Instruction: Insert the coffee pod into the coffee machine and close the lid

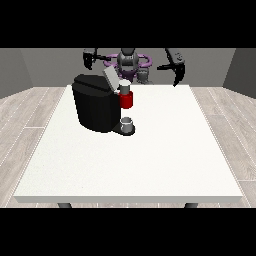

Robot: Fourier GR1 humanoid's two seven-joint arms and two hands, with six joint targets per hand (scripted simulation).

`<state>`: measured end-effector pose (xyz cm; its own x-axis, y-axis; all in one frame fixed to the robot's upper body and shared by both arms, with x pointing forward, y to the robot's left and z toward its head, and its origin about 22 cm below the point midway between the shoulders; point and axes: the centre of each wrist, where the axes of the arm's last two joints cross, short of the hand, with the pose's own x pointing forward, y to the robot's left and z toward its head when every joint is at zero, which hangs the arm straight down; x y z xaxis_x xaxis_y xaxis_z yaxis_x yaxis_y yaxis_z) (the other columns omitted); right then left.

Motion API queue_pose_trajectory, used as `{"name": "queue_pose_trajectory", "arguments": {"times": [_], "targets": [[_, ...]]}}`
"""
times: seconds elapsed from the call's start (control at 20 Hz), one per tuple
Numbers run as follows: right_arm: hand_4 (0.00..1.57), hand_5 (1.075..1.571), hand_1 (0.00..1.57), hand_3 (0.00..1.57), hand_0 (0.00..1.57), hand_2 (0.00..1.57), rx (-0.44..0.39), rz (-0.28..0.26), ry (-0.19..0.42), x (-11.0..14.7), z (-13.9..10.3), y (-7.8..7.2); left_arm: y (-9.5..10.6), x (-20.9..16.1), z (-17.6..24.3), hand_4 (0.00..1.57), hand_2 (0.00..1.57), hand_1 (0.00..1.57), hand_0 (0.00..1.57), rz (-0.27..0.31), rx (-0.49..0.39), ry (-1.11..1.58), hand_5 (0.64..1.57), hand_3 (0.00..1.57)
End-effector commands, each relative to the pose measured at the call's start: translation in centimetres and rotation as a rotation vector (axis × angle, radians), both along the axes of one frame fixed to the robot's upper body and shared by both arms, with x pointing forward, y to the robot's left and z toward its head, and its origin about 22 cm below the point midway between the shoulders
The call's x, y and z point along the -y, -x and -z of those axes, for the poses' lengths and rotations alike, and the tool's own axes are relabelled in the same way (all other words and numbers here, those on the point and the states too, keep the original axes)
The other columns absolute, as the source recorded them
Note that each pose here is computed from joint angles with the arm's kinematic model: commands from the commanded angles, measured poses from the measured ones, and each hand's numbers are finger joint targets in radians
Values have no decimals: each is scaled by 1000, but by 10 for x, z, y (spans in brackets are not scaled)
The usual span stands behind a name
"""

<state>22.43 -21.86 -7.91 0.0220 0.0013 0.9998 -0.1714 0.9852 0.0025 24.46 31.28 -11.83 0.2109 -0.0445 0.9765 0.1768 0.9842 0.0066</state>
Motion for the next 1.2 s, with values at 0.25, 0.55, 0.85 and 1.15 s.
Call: {"name": "queue_pose_trajectory", "arguments": {"times": [0.25, 0.55, 0.85, 1.15], "targets": [[200, 1571, 0, 0, 0, 0, 295, -76, 51, -41, -90, -25, 11, -4, 0, 129, 0, 0, 0, -49, 43, 26, 1571, 0], [444, 1571, 0, 0, 0, 0, 291, 33, 114, -50, -103, -20, 11, 10, -15, 174, 0, 0, 0, 54, 117, 83, 1571, 0], [269, 1571, 0, 0, 0, 0, 373, 24, 127, -72, -128, -44, -4, -2, -33, 185, 0, 0, 0, 43, 262, 69, 1571, 0], [225, 1571, 0, 0, 0, 0, 389, 120, 201, -64, -145, -87, -4, 20, -45, 376, 0, 0, 0, 128, 300, 51, 1571, 0]]}}
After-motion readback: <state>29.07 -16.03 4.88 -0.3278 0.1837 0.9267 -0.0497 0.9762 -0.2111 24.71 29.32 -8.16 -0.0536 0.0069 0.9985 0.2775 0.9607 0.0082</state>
